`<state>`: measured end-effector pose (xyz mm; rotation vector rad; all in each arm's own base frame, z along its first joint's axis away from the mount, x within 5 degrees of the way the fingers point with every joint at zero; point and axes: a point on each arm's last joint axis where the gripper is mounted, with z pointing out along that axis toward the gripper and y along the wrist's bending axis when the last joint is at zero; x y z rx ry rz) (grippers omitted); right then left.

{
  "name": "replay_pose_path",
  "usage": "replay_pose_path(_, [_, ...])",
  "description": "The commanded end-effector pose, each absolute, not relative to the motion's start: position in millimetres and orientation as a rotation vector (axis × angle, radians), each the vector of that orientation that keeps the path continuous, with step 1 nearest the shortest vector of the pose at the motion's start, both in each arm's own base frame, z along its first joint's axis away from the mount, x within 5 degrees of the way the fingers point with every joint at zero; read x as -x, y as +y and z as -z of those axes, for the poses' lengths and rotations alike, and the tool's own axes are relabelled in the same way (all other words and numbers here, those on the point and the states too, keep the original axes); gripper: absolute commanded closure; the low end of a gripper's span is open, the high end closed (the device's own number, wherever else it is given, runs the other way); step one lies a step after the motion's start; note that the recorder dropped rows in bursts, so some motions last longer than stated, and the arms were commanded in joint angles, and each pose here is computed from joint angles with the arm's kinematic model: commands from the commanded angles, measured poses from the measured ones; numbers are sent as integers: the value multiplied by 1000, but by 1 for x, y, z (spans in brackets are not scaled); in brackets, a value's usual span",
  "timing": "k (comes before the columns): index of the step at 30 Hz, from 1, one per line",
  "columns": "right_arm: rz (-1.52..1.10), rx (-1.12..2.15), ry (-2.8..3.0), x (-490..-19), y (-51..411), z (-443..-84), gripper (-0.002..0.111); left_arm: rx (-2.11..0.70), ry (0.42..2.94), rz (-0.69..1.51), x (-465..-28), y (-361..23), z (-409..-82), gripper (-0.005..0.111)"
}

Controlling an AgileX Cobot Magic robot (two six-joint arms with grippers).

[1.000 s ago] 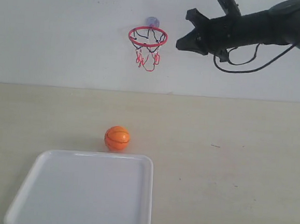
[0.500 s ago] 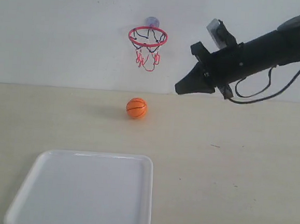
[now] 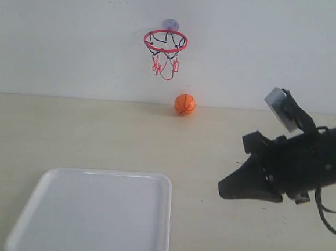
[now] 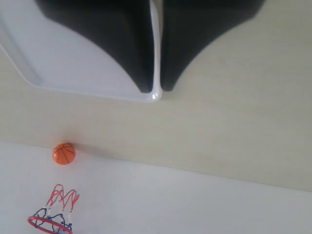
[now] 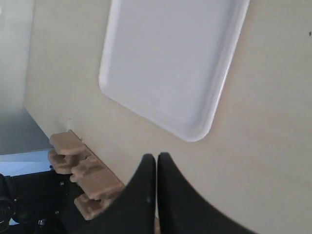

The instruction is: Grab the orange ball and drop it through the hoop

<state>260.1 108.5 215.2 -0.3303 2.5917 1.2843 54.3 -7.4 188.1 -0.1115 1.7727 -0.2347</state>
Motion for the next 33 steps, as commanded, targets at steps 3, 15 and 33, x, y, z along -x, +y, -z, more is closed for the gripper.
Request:
replay_pose_path(3, [-1429, 166, 2386, -216, 107, -202, 108, 116, 1775, 234, -54, -7, -187, 103])
replay_pose_path(15, [-1618, 416, 2130, -156, 107, -222, 108, 116, 1775, 234, -54, -7, -187, 103])
replay_pose_path(33, [-1635, 451, 2091, -149, 108, -232, 108, 116, 1775, 234, -54, -7, -187, 103])
